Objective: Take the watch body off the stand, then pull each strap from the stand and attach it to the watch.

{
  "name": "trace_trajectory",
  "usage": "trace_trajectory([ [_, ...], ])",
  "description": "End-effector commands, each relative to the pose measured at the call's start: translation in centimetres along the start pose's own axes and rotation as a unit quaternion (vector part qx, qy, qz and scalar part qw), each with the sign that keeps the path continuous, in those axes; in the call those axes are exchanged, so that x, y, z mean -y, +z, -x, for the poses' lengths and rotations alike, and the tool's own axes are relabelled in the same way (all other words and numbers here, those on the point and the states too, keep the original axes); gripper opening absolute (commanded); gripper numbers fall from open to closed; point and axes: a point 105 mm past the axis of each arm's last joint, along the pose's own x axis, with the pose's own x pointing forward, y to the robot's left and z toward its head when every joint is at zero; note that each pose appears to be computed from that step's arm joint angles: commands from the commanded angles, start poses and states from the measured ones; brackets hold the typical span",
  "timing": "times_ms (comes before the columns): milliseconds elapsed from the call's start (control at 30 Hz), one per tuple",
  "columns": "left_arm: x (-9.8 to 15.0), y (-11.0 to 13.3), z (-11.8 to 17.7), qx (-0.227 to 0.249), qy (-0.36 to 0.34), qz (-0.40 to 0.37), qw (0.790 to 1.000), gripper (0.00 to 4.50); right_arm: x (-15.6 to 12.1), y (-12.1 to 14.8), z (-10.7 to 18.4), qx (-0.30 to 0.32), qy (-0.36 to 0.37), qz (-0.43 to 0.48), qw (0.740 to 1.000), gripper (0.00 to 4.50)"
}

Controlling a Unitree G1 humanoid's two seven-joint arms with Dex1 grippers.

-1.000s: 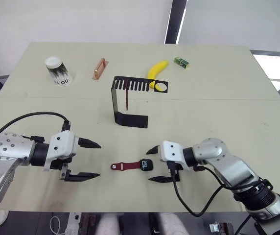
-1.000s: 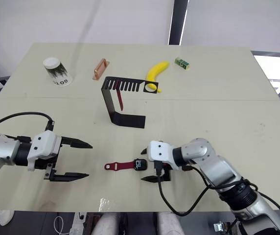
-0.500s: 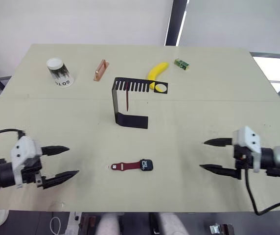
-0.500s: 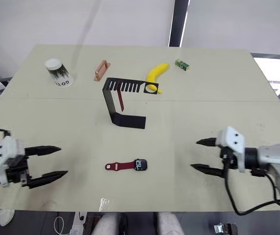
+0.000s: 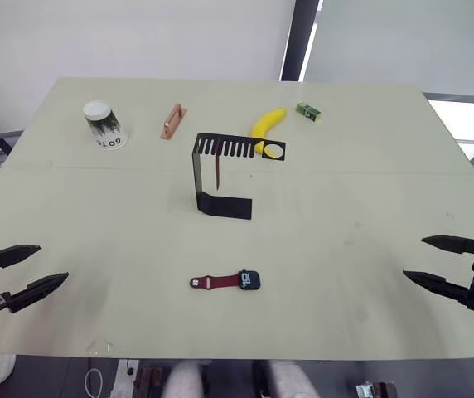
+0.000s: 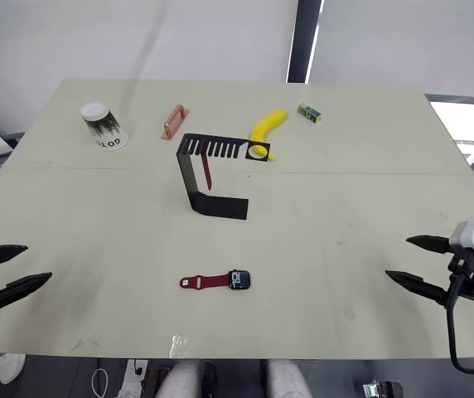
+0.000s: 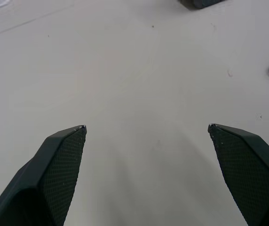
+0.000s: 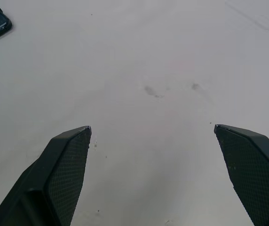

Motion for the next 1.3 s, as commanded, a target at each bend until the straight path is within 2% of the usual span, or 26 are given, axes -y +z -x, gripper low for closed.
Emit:
trace_trajectory([
  [33,1.7,1.6,-1.5,0.023,-0.031,-0.021,0.999,4.5,-0.7,1.6,-1.1,0.028,0.015,0.011,0.999,4.43],
  [100,2.5,2.1,-2.2,0.03,-0.044,-0.027,0.998,4.5,-1.1,2.0,-1.6,0.036,0.022,0.012,0.999,4.43],
  [233,4.3,4.6,-4.1,0.075,-0.071,-0.039,0.994,4.5,-2.3,4.0,-3.6,0.082,0.048,0.005,0.995,4.43],
  [300,5.4,6.1,-5.3,0.112,-0.075,-0.036,0.99,4.5,-3.3,5.5,-5.3,0.119,0.067,0.0,0.991,4.43],
  [400,7.3,6.9,-7.0,0.152,-0.079,-0.008,0.985,4.5,-5.2,7.4,-8.0,0.167,0.118,-0.033,0.978,4.43],
  [500,8.8,7.7,-8.6,0.175,-0.074,-0.003,0.982,4.5,-6.3,8.9,-10.3,0.195,0.136,-0.032,0.971,4.43],
  [567,10.2,8.3,-9.5,0.183,-0.078,-0.025,0.98,4.5,-7.1,9.9,-12.1,0.206,0.149,-0.028,0.967,4.43],
  [700,11.3,9.3,-10.1,0.2,-0.067,-0.032,0.977,4.5,-8.1,10.6,-14.6,0.208,0.154,-0.02,0.966,4.43],
  [800,11.7,9.6,-10.2,0.207,-0.06,-0.029,0.976,4.5,-8.5,10.7,-15.9,0.208,0.155,-0.018,0.966,3.6],
  [1033,12.2,9.8,-11.0,0.215,-0.043,-0.017,0.975,4.5,-8.5,11.0,-19.2,0.203,0.135,-0.017,0.97,0.24],
  [1067,12.4,9.8,-11.2,0.214,-0.04,-0.019,0.976,4.5,-8.4,11.0,-20.1,0.199,0.124,-0.017,0.972,0.11],
  [1300,12.4,10.0,-12.3,0.22,-0.015,-0.022,0.975,4.5,-8.0,11.0,-23.7,0.181,0.093,-0.016,0.979,0.11],
])
